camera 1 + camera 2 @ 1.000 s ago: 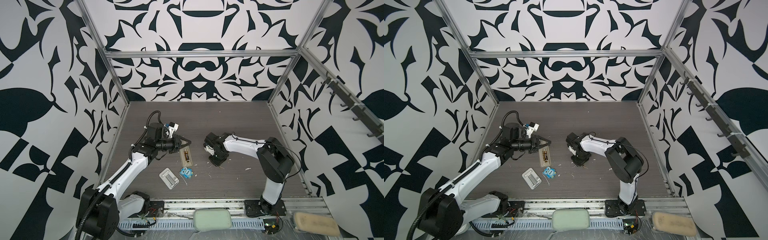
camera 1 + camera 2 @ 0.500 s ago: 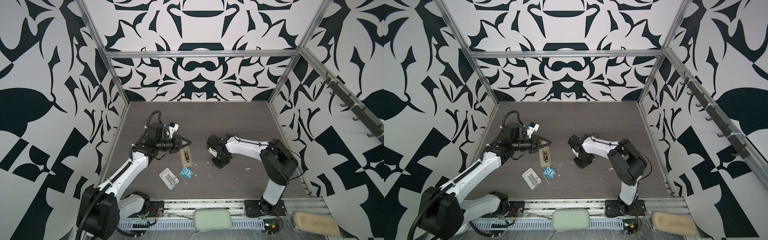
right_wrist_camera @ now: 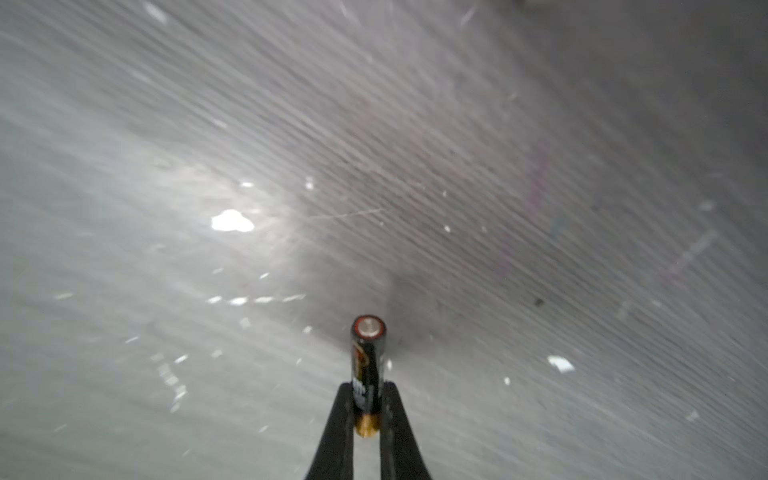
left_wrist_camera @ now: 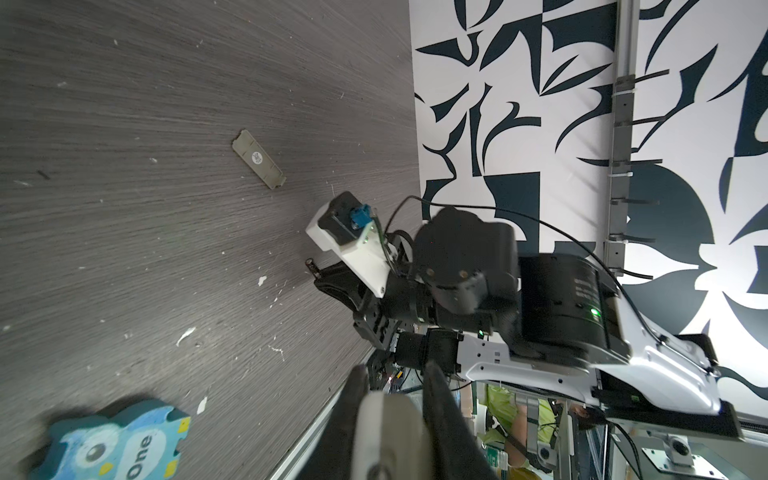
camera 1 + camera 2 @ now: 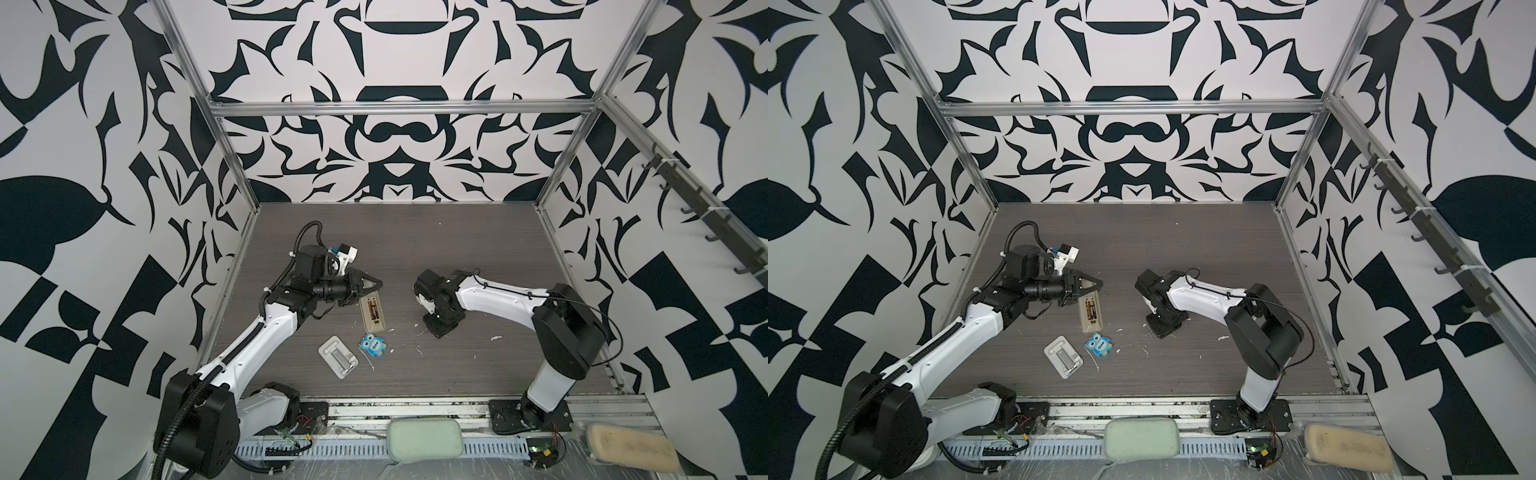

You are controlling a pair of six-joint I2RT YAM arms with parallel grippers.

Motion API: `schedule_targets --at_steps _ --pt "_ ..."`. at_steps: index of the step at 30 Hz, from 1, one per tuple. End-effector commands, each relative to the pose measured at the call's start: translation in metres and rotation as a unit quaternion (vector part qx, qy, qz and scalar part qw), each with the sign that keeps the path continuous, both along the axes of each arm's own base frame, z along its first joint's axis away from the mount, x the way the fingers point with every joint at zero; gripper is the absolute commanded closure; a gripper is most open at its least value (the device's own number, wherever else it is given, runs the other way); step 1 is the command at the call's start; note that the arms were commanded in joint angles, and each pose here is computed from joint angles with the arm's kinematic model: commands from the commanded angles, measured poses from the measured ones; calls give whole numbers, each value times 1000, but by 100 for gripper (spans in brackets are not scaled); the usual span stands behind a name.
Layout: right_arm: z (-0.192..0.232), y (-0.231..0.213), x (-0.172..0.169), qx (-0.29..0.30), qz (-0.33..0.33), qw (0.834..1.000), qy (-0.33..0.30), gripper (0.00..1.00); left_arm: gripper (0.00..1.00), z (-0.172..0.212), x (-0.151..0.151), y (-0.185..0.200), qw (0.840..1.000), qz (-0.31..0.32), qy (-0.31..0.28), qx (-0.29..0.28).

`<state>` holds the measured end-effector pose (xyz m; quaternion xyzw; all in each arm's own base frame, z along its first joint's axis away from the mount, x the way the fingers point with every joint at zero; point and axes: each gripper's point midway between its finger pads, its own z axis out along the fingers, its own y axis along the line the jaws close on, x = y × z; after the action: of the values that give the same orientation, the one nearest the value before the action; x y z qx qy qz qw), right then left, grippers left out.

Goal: Load the batteries into the remote control
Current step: 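Carry the battery with the right gripper toward the remote in the left gripper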

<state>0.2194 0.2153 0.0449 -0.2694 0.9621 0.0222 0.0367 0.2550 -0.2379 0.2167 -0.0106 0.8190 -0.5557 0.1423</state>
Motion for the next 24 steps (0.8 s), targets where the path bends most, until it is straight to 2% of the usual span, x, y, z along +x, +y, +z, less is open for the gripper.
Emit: schedule_targets --at_steps 1,8,13,24 --pt "55 15 2 53 -42 997 -35 100 100 1 13 -1 999 26 -11 -21" --pt "148 44 -11 125 -60 988 -70 100 100 -7 38 0 997 66 -26 -22" --pt "182 66 -11 164 -56 982 -73 100 100 -15 53 1 995 92 -34 -17" --pt "189 120 -5 222 -43 973 -47 100 100 -36 59 -11 994 105 -27 -33"
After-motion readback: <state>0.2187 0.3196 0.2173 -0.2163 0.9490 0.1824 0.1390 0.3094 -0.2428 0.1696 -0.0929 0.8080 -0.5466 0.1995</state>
